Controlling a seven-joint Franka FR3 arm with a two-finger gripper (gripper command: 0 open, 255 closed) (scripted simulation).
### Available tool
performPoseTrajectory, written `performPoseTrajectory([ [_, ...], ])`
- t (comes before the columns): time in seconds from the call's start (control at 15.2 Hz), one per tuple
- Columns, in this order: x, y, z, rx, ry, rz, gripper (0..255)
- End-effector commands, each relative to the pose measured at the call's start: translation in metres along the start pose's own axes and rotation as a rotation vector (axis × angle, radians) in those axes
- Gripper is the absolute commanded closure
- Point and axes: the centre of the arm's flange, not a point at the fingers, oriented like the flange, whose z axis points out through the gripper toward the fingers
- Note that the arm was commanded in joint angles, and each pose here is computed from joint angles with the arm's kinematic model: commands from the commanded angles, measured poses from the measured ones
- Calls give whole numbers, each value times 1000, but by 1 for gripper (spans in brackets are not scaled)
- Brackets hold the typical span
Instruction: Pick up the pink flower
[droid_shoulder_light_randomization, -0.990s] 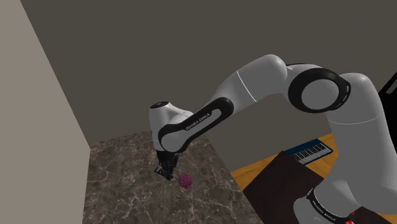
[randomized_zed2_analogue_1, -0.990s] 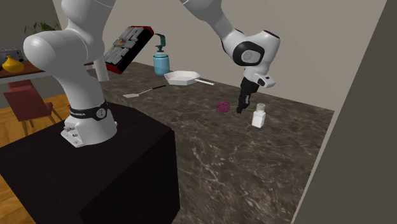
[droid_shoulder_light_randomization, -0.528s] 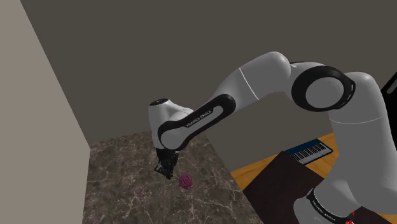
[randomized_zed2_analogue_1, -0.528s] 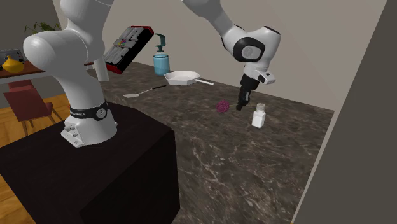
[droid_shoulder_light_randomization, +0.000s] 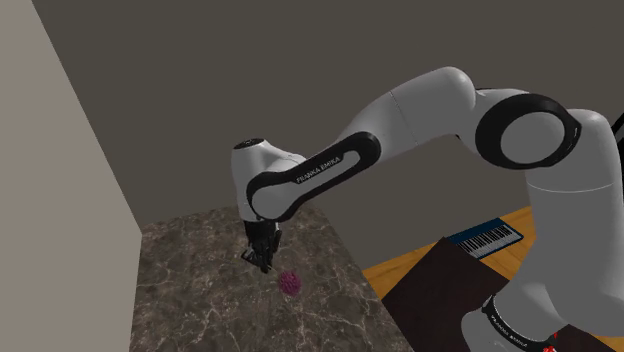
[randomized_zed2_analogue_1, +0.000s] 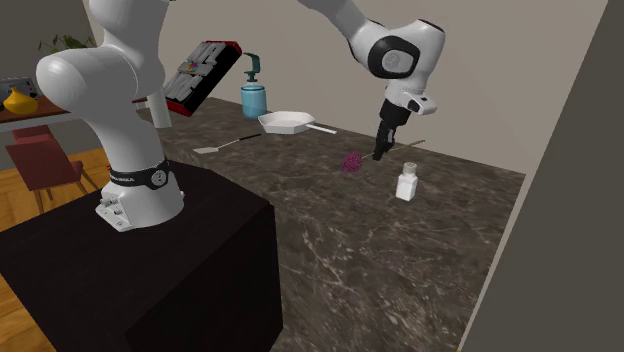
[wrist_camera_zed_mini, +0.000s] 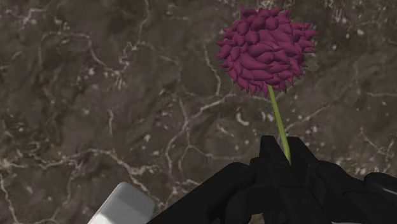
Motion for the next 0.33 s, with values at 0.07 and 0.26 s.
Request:
performPoseTrajectory([
  [0.07,-3,-2,-15,0,0,0,255],
  [0.26,-4,-3,-20,0,0,0,255],
])
